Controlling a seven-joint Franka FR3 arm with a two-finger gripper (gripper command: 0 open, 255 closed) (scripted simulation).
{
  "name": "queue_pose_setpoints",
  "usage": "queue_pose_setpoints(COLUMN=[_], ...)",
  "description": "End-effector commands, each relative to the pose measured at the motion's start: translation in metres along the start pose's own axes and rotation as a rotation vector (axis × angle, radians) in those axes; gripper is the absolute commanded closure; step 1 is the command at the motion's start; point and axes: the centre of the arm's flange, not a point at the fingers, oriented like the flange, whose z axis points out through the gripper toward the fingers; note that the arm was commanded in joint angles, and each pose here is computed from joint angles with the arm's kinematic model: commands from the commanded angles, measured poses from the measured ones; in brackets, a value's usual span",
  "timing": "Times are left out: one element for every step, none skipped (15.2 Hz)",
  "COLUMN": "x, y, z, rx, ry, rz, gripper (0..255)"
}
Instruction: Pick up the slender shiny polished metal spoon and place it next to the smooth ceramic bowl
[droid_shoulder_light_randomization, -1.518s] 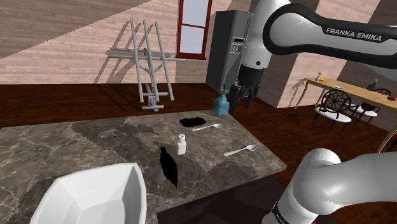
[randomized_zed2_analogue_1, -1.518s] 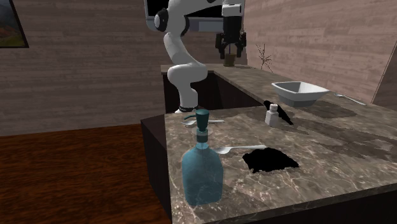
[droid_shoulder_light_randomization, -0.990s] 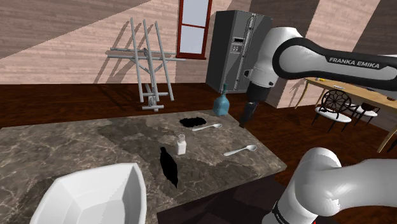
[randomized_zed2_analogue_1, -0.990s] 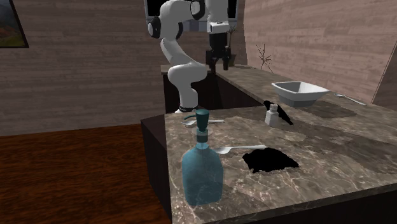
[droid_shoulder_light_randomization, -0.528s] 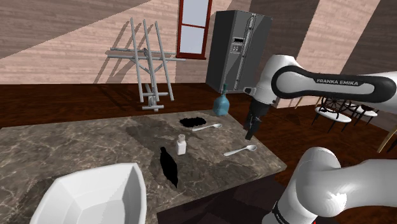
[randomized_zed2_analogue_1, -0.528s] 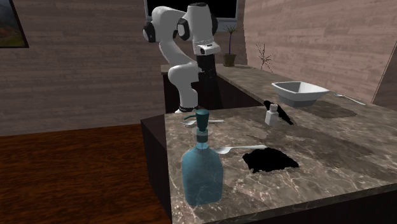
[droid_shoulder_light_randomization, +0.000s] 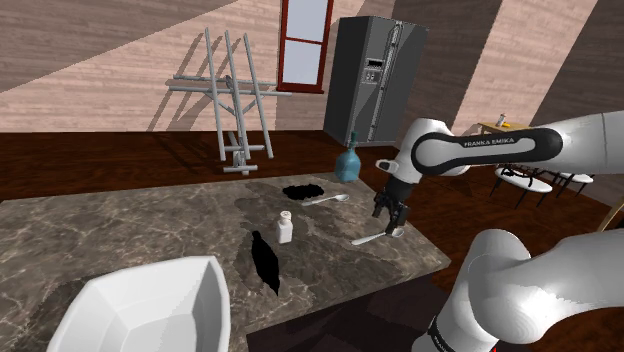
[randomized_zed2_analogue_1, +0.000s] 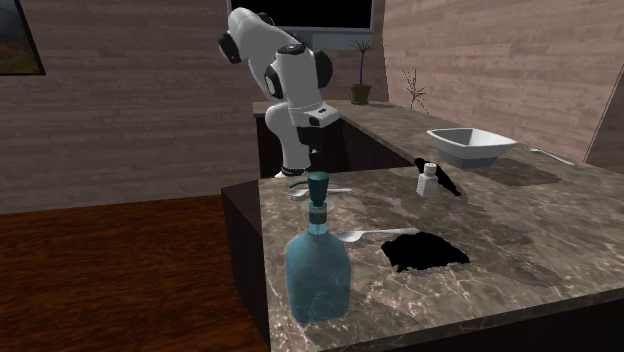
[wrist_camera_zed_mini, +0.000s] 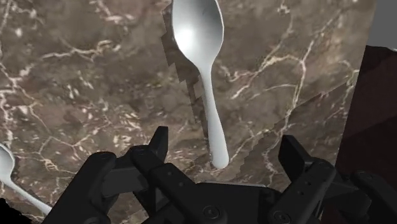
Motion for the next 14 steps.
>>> queue_pose_setpoints(x=[-0.003, -0.003, -0.003, -0.003, -0.003, -0.003, -0.003, -0.003, -0.003, -0.003, -0.003, -0.003, -0.003, -0.003], y=[0.005, 0.005, 0.005, 0.005, 0.005, 0.005, 0.005, 0.005, 0.005, 0.005, 0.005, 0.005, 0.005, 0.005], z=[0.012, 0.017, 0.022, 0.028, 0.033, 0.038, 0.041, 0.041, 0.041, 0.041, 0.041, 0.041, 0.041, 0.041], rx=[0.002, 0.002, 0.002, 0.002, 0.002, 0.002, 0.002, 0.002, 0.002, 0.002, 0.002, 0.002, 0.002, 0.002], ry=[0.002, 0.002, 0.002, 0.002, 0.002, 0.002, 0.002, 0.002, 0.002, 0.002, 0.002, 0.002, 0.002, 0.002], rz=[-0.027, -0.027, -0.027, -0.027, -0.027, -0.027, -0.027, -0.027, -0.027, -0.027, -0.027, -0.027, -0.027, -0.027], gripper=[0, 0, 0, 0, 0, 0, 0, 0, 0, 0, 0, 0, 0, 0])
